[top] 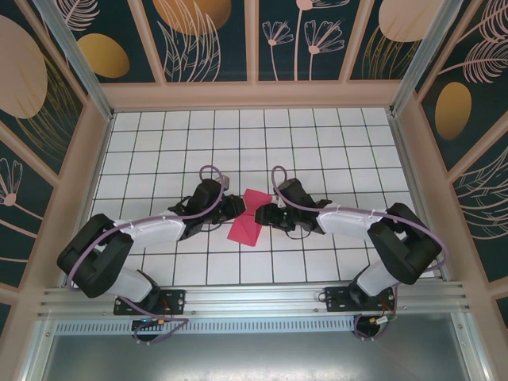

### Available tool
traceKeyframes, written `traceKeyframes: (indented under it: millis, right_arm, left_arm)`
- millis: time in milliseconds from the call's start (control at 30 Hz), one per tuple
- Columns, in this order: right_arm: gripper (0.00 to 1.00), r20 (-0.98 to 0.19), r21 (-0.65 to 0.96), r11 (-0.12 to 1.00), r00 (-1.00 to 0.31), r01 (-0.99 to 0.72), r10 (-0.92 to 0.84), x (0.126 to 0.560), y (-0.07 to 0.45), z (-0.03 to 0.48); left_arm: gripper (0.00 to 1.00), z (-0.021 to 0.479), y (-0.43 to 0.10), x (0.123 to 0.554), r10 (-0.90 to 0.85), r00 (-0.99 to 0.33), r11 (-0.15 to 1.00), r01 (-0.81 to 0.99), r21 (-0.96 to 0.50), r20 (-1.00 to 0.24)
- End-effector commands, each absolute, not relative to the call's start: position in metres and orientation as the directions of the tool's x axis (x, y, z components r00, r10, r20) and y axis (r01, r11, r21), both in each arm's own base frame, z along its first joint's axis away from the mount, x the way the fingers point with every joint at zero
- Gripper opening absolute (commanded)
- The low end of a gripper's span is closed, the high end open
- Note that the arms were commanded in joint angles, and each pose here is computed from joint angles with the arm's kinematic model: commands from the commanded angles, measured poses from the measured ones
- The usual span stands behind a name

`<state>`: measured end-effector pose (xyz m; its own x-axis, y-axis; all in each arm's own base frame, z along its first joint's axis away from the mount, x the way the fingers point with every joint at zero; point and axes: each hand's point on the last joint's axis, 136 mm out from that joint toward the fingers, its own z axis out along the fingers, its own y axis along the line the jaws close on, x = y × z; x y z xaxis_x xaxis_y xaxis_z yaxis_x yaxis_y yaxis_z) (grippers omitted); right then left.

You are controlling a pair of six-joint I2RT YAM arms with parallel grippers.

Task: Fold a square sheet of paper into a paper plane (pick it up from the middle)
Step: Fold the triangle a second time at the center of the table, then turn over the paper at the center of the table.

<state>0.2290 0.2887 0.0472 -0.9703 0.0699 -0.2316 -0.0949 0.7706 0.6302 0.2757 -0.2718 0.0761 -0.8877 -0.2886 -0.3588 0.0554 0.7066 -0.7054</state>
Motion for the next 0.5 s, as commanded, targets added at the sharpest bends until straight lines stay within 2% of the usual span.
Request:
traceKeyframes:
  millis: [0,133,467]
  right_arm:
    - [0.6,-0.238,0.639,0.76,-0.97,-0.122,0.044,0.229,0.298,0.047]
    - [0.6,-0.23,0.631,0.766,-0.973,-0.125,0.03,0.23,0.302,0.04]
    - [0.52,-0.225,0.651,0.751,-0.973,-0.111,0.052,0.237,0.307,0.036]
  left_arm:
    - [0.15,0.063,-0.271,0.261,-0.245,-0.917,0.71,0.051,-0.702,-0.315]
    - [0.12,0.051,-0.28,0.255,-0.208,-0.937,0.709,0.053,-0.703,-0.28]
    - [0.09,0.022,-0.285,0.252,-0.175,-0.957,0.747,0.024,-0.665,-0.231]
